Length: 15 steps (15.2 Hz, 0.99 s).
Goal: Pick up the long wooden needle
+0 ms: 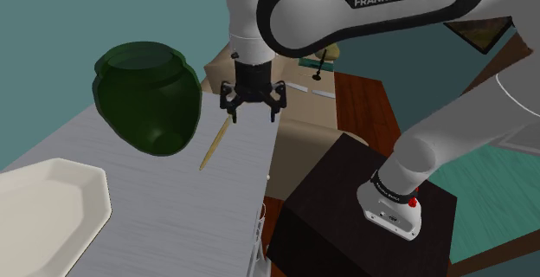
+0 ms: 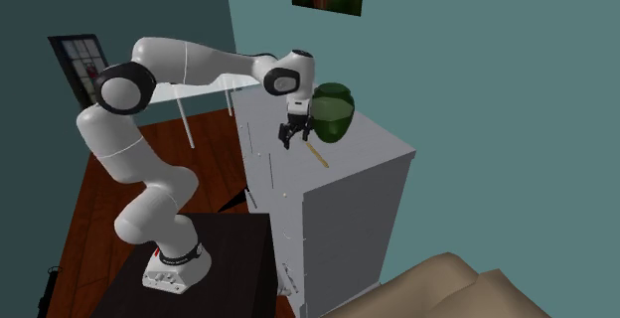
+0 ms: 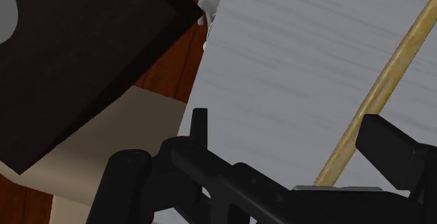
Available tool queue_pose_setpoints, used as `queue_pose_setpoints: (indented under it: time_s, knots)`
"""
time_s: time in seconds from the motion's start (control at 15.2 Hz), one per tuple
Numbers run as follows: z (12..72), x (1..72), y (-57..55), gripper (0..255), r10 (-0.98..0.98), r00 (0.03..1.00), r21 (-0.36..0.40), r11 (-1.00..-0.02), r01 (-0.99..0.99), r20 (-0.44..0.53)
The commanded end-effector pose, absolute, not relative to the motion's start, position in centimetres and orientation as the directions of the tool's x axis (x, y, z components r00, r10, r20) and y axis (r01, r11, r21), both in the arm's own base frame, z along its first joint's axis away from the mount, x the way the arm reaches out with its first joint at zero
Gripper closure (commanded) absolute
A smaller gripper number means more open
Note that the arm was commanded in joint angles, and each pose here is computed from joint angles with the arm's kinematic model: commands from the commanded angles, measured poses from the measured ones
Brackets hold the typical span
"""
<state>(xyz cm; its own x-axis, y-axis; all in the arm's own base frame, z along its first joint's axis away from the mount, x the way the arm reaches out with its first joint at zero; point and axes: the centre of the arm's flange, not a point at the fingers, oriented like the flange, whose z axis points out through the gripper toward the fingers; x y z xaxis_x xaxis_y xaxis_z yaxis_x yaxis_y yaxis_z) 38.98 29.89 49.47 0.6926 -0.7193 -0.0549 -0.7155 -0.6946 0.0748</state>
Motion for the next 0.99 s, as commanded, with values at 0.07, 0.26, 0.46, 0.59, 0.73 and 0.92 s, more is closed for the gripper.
queue_pose_setpoints:
  time_s: [0.07,0.26,0.46,0.59,0.73,0.92]
  knots:
    - [48.3,41.9,32.0,0,-0.807,0.589,0.076,-0.591,-0.803,-0.045]
    - [47.1,45.2,33.8,0,-0.875,0.483,0.079,-0.484,-0.872,-0.034]
    - [46.1,46.4,34.3,0,-0.896,0.443,0.079,-0.444,-0.892,-0.03]
    - [45.1,46.4,34.3,0,-0.896,0.443,0.079,-0.444,-0.892,-0.03]
    - [44.0,46.4,34.3,0,-0.896,0.443,0.079,-0.444,-0.892,-0.03]
    - [42.7,46.4,34.3,0,-0.896,0.443,0.079,-0.444,-0.892,-0.03]
